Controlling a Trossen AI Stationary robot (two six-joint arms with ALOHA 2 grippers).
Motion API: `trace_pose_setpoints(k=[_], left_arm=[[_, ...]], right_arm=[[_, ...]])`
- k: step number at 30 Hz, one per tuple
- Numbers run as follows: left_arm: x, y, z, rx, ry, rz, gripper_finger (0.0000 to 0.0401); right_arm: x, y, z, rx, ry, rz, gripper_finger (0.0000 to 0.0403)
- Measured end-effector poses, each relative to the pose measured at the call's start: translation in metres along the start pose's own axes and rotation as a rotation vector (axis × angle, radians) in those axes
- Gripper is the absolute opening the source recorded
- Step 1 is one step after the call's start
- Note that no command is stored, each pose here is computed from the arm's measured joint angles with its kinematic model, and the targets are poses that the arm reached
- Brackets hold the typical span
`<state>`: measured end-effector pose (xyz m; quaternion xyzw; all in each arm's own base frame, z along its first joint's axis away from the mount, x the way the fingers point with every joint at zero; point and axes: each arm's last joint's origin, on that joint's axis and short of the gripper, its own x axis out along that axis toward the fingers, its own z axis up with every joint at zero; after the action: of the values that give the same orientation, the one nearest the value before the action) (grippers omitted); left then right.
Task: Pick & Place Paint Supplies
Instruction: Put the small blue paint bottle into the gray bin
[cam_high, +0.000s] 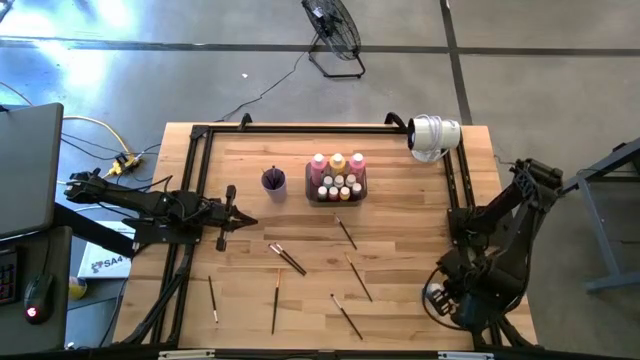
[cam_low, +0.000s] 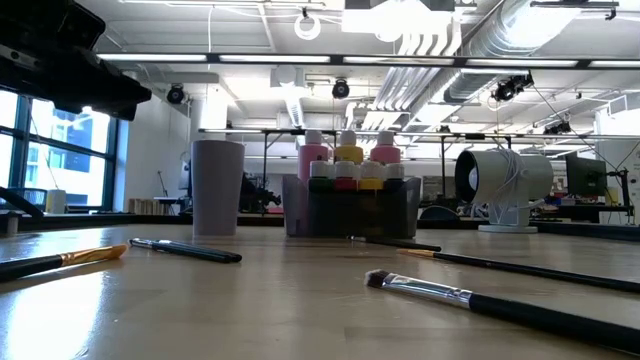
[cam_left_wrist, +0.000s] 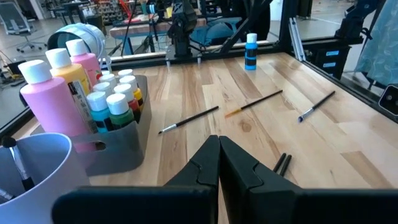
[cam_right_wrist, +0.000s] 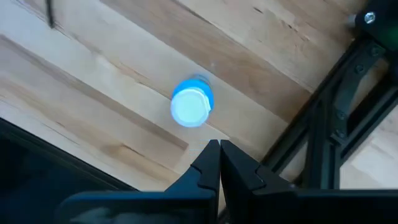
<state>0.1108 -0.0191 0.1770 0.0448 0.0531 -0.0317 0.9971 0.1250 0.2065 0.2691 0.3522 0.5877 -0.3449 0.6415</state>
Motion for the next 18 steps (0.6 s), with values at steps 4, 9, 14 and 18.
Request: trace_pose_setpoints(k=[4, 9, 14, 18], left_arm=[[0.0, -0.0001, -0.0008, 0.001, 0.008, -0.001, 0.0], [0.0, -0.0001, -0.0009, 0.001, 0.009, -0.001, 0.0], [0.0, -0.0001, -0.001, 0.002, 0.011, -0.001, 0.0], [0.0, 0.0, -0.0011, 0.002, 0.011, -0.001, 0.0]], right_arm=[[0.0032, 0.0019, -0.0013, -0.028, -0.003, -0.015, 0.0002], [0.0034, 0.0049, -0.0008, -0.013, 0.007, 0.007, 0.0002], [0.0034, 0.0064, -0.0011, -0.018, 0.005, 0.025, 0.0002], [0.0033, 0.0065, -0.0013, -0.013, 0.012, 0.025, 0.0002]])
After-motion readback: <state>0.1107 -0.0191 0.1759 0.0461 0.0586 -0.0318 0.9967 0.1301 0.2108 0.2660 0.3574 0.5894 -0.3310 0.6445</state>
